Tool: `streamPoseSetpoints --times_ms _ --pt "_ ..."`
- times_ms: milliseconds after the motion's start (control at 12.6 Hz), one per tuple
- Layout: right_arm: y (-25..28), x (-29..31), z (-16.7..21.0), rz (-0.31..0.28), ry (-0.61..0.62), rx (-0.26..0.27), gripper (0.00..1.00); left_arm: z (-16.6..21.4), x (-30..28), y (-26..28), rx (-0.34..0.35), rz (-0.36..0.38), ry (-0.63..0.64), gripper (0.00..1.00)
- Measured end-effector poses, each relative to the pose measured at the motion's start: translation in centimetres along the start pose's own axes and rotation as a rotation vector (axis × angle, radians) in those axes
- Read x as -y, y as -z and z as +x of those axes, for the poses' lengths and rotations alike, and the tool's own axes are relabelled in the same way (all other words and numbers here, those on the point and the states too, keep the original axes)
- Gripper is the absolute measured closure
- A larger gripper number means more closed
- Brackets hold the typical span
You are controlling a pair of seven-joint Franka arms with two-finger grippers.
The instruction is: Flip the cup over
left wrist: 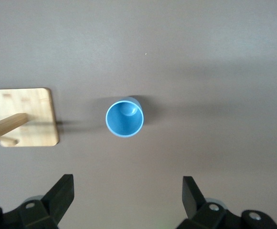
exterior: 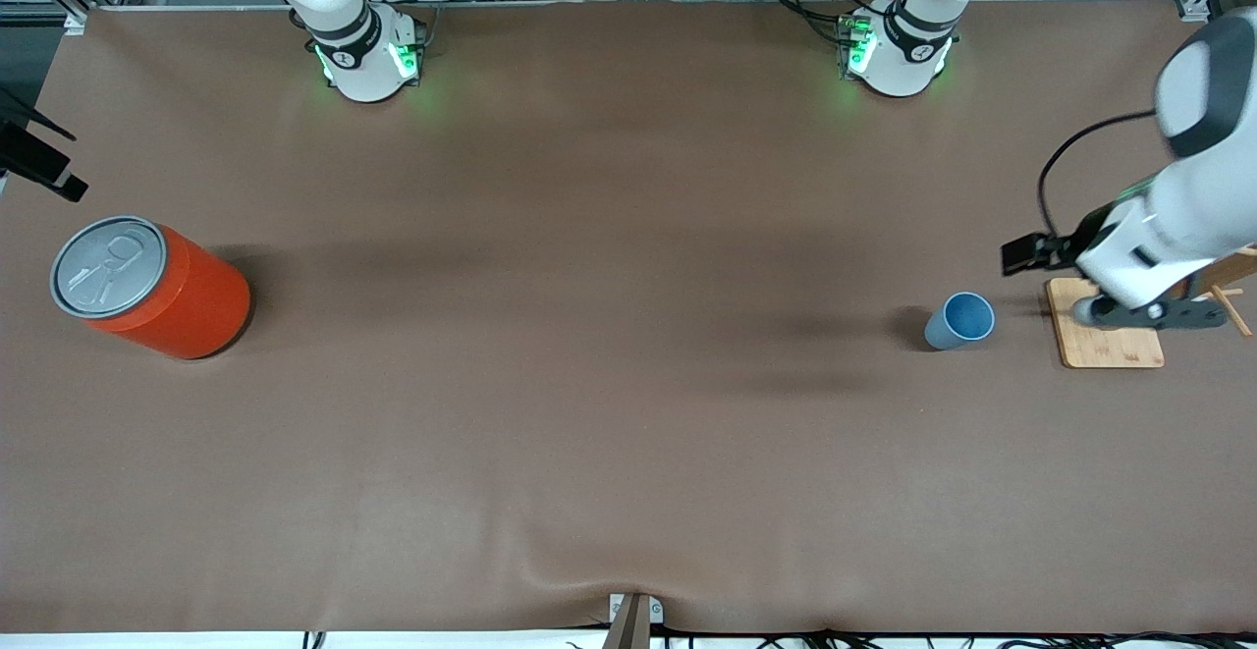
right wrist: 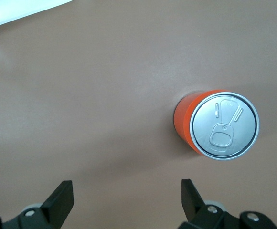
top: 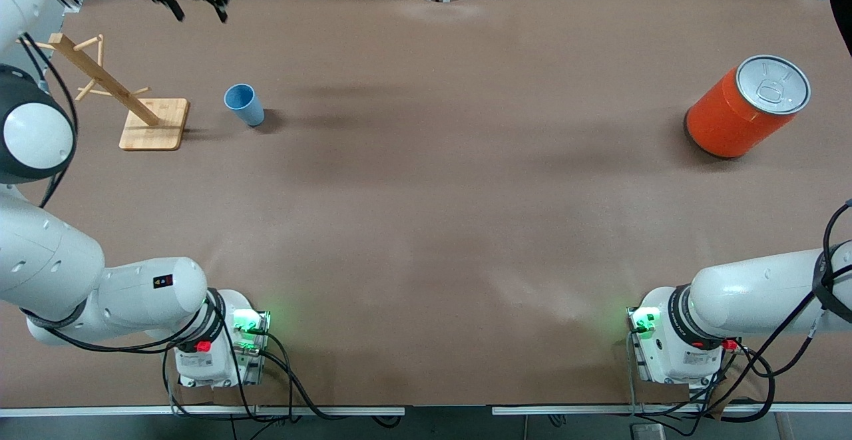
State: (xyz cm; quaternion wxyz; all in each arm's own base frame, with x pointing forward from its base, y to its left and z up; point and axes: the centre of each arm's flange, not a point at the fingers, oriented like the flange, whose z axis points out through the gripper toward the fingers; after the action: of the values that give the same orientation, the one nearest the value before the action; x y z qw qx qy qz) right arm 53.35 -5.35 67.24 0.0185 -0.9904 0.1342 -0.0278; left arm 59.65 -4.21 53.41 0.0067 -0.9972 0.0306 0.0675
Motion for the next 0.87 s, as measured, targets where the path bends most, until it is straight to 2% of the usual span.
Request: streamPoseSetpoints --times_ms 158,475,870 --pt "0.0 -0.3 0.0 -0.014 -0.004 -0.002 0.00 -1.3 -0.5 3.7 0.003 0.004 -0.015 0.00" --pt "-0.2 1.1 -0.2 -0.036 0.026 0.003 0.00 -6.4 -2.2 10.5 -0.085 0.022 -0.019 0.00" --pt "-0.5 0.9 -0.2 -0.038 0.022 0.012 0.00 -9.4 -3.3 10.3 -0.088 0.037 0.012 0.00"
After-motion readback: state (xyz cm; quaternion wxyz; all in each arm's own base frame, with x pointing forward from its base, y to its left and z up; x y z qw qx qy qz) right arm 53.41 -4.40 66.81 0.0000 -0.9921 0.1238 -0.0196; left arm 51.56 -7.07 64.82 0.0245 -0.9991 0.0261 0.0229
